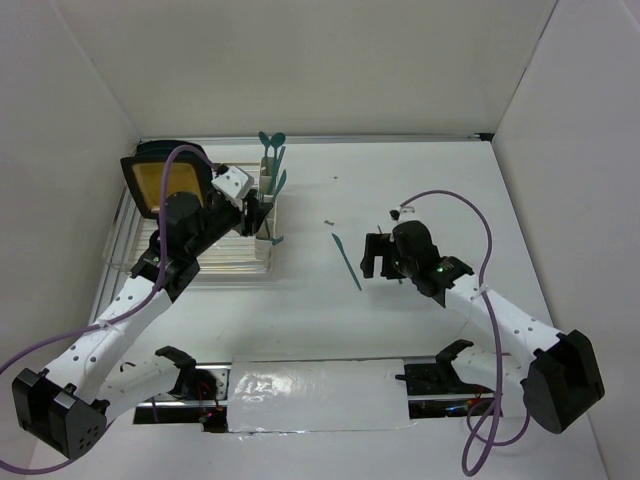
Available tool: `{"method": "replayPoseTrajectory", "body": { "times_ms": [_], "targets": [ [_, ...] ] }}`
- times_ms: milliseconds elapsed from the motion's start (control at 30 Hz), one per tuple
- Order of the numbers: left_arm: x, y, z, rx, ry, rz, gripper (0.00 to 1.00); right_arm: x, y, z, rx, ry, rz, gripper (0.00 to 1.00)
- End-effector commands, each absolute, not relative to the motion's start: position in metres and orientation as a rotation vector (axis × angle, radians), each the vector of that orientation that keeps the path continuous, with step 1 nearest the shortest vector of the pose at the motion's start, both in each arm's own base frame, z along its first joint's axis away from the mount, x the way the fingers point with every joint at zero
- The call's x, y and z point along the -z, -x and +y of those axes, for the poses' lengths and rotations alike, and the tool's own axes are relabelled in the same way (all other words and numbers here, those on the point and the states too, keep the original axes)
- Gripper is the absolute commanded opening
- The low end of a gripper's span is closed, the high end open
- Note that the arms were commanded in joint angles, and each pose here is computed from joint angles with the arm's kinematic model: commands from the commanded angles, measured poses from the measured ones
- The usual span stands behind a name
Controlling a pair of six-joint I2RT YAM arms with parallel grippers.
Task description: Sort the eating utensils into containers
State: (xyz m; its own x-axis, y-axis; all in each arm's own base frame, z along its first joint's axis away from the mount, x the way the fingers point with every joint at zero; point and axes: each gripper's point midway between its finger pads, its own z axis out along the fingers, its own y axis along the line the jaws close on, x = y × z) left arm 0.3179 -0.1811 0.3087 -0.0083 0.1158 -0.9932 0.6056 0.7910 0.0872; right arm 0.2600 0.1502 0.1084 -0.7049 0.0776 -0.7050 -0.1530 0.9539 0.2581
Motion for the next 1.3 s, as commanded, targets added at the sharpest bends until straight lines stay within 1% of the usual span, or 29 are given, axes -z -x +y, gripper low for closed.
{"method": "replayPoseTrajectory", "body": {
  "times_ms": [0,33,67,167,400,433,467,500,533,567,600,633,733,833,867,933,967,1000,1033,1167,1267],
  "targets": [
    [-0.338,-0.314,-0.187,0.446,-0.608,1.448,0.64,-0.11,-0.271,0.162,-0.431,0.091,2.279,1.0],
    [-0.34,-0.313,-0.186,0.449,-0.602,1.446,0.69,-0.112,-0.274,0.163,-0.431,0.093,2.277,1.0],
    [-0.339,-0.313,-0.186,0.452,-0.599,1.454,0.76,-0.113,-0.277,0.165,-0.432,0.094,2.273,1.0],
    [-0.35,-0.311,-0.186,0.467,-0.592,1.449,0.85,-0.1,-0.282,0.173,-0.439,0.124,2.315,0.99],
    [-0.369,-0.31,-0.174,0.472,-0.465,1.47,0.98,-0.09,-0.292,0.185,-0.409,0.168,2.332,0.95],
    [-0.368,-0.311,-0.172,0.47,-0.452,1.479,0.99,-0.089,-0.292,0.187,-0.408,0.182,2.331,0.95],
    [-0.372,-0.311,-0.169,0.466,-0.418,1.479,1.0,-0.084,-0.293,0.191,-0.403,0.2,2.344,0.92],
    [-0.369,-0.311,-0.167,0.465,-0.407,1.496,1.0,-0.084,-0.294,0.194,-0.401,0.209,2.348,0.92],
    [-0.369,-0.312,-0.165,0.458,-0.397,1.498,1.0,-0.078,-0.294,0.194,-0.391,0.226,2.363,0.88],
    [-0.367,-0.313,-0.164,0.452,-0.385,1.512,1.0,-0.074,-0.297,0.198,-0.379,0.235,2.367,0.88],
    [-0.365,-0.314,-0.163,0.452,-0.381,1.524,1.0,-0.074,-0.3,0.199,-0.365,0.244,2.365,0.85],
    [-0.361,-0.315,-0.164,0.455,-0.381,1.537,1.0,-0.063,-0.299,0.199,-0.347,0.261,2.393,0.85],
    [-0.362,-0.315,-0.166,0.47,-0.381,1.546,1.0,-0.053,-0.305,0.196,-0.291,0.264,2.406,0.78],
    [-0.35,-0.311,-0.168,0.488,-0.388,1.583,1.0,-0.048,-0.311,0.196,-0.264,0.273,2.417,0.71],
    [-0.353,-0.31,-0.167,0.488,-0.39,1.573,1.0,-0.052,-0.317,0.2,-0.268,0.279,2.403,0.66],
    [-0.352,-0.309,-0.168,0.492,-0.395,1.574,1.0,-0.045,-0.318,0.203,-0.265,0.293,2.424,0.6],
    [-0.352,-0.309,-0.167,0.489,-0.391,1.574,1.0,-0.04,-0.317,0.204,-0.271,0.303,2.437,0.53],
    [-0.35,-0.31,-0.167,0.485,-0.391,1.58,1.0,-0.036,-0.316,0.208,-0.277,0.317,2.449,0.54],
    [-0.35,-0.31,-0.166,0.482,-0.391,1.58,1.0,-0.035,-0.317,0.209,-0.279,0.316,2.448,0.51],
    [-0.344,-0.312,-0.167,0.48,-0.395,1.598,1.0,-0.024,-0.314,0.209,-0.267,0.328,2.474,0.47],
    [-0.344,-0.312,-0.167,0.478,-0.396,1.601,1.0,-0.017,-0.312,0.209,-0.256,0.337,2.492,0.47]
  ]
}}
